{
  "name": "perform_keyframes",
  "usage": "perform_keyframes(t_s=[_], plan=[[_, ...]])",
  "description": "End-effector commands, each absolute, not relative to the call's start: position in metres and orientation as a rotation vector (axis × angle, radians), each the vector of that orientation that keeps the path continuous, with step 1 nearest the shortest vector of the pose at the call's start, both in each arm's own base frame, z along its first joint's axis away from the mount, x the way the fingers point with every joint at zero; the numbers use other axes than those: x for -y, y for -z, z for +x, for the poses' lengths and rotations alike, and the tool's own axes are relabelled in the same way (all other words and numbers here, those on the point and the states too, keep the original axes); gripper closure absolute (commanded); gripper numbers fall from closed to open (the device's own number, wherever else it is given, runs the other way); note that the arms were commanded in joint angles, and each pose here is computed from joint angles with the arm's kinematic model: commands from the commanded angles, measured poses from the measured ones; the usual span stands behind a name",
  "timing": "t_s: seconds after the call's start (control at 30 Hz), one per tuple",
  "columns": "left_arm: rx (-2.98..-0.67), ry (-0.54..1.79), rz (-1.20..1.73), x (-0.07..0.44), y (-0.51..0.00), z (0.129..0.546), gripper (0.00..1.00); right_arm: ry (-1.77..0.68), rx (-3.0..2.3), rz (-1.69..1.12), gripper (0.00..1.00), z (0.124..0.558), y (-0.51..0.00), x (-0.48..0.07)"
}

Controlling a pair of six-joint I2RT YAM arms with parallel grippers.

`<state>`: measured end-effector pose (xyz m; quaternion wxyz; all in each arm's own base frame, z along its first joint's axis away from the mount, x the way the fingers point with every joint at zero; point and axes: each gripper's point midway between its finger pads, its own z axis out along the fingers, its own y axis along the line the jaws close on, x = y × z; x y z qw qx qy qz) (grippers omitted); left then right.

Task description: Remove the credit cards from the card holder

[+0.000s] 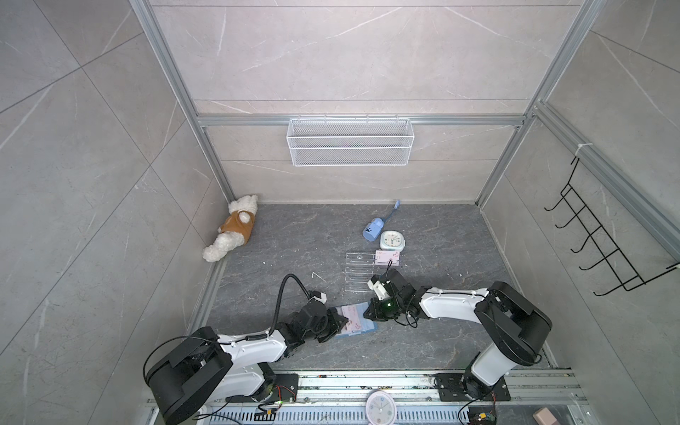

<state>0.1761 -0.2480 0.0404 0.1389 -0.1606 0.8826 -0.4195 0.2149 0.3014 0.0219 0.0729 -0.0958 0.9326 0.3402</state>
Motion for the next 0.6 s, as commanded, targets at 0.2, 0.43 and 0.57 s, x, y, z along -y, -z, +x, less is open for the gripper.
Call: perform_keyframes(t_s=[0.2,0.43,0.57], plan=[[-2.540,1.125,-0.383,0.236,-0.055,0.175,1.00,-0.911,-2.834,-0.328,0.86,0.205,-0.028,-0.286],[-2.512,1.116,-0.333,0.237,-0.084,0.179,1.00,-0.953,-2.723,-0.375,0.48,0.217,-0.073,-0.295],[-2.469,1.156,-0.285,0.241,-0.109,0.180,1.00,-0.907,-2.678,-0.376,0.33,0.224,-0.093,-0.289]])
